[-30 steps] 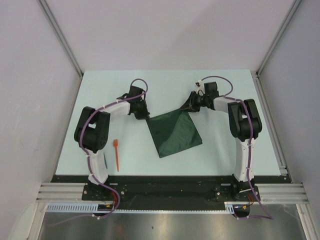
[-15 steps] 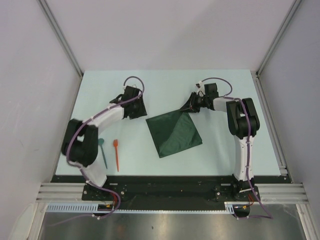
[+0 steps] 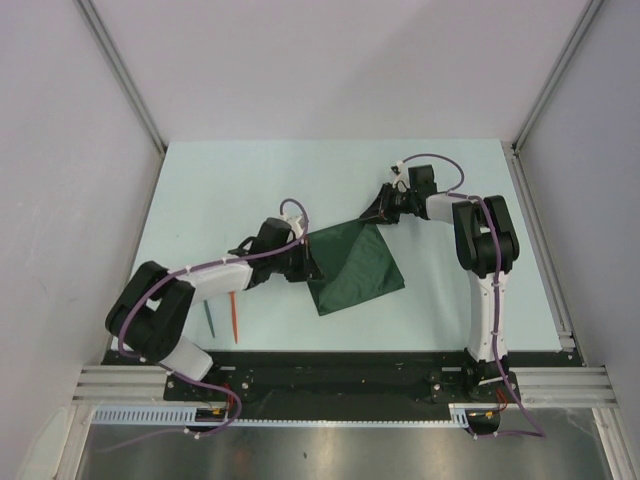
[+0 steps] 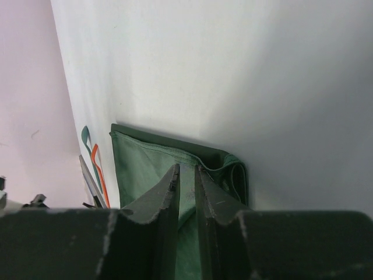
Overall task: Fold the napkin into a case and place the utensils inside
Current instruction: Fold the top corner of the square-folded napkin at the center of the board.
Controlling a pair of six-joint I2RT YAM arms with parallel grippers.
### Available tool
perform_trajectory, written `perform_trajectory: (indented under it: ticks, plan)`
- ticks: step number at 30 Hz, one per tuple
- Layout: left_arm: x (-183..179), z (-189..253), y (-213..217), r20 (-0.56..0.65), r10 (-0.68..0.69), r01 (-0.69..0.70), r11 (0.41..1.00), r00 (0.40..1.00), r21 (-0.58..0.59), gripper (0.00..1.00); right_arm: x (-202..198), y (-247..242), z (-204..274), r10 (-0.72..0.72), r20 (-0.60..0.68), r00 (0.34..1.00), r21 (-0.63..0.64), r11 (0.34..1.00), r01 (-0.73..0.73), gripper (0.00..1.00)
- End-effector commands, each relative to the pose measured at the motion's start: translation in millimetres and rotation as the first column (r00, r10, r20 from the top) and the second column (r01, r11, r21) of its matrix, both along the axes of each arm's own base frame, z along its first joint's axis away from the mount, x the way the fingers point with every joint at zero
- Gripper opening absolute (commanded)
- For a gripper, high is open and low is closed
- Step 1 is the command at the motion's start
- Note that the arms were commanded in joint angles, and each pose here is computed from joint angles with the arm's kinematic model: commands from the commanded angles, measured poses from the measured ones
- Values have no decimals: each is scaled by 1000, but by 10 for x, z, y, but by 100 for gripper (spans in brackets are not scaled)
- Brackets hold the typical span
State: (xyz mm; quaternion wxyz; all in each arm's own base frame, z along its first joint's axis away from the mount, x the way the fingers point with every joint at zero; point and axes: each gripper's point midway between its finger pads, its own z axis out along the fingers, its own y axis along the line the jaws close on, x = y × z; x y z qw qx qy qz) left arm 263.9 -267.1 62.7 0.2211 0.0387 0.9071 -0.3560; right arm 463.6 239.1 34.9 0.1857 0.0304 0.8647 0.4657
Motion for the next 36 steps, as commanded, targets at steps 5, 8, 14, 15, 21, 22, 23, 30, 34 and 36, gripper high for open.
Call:
perform_trajectory:
  ticks: [5, 8, 14, 15, 21, 22, 23, 30, 34, 36]
  plan:
    - [-222, 53, -164, -3, -66, 65, 983, 998, -169, 3, 74, 76, 96, 26, 47, 999, 10, 1000, -27, 20]
    - [-302, -34, -136, -25, -67, 62, 983, 997, -173, 3, 58, 88, 88, 30, 43, 999, 9, 1000, -30, 20]
    - [-425, -135, -123, -51, -75, 63, 978, 996, -197, 3, 54, 103, 79, 29, 42, 999, 4, 1000, -29, 21]
    - [-456, -148, -121, -55, -79, 67, 978, 995, -200, 3, 53, 101, 68, 28, 40, 999, 2, 1000, -28, 20]
    - [-622, -254, -115, -76, -96, 77, 973, 992, -217, 3, 69, 88, 33, 21, 36, 999, -4, 1000, -21, 21]
    - [-644, -284, -113, -90, -94, 72, 972, 991, -223, 3, 68, 95, 39, 21, 38, 999, -5, 1000, -21, 20]
    - [-669, -307, -112, -98, -96, 71, 971, 991, -228, 3, 69, 92, 21, 18, 34, 999, -7, 1000, -18, 20]
    - [-792, -487, -62, -130, -90, 61, 976, 987, -209, 2, 82, 86, -21, 14, 32, 999, -13, 1000, -13, 21]
    - [-824, -614, -26, -155, -79, 48, 980, 985, -193, 2, 102, 64, -91, 4, 29, 1000, -21, 1000, -4, 20]
    - [-864, -721, 25, -179, -64, 34, 985, 982, -168, 2, 123, 51, -119, -3, 33, 999, -25, 1000, 3, 20]
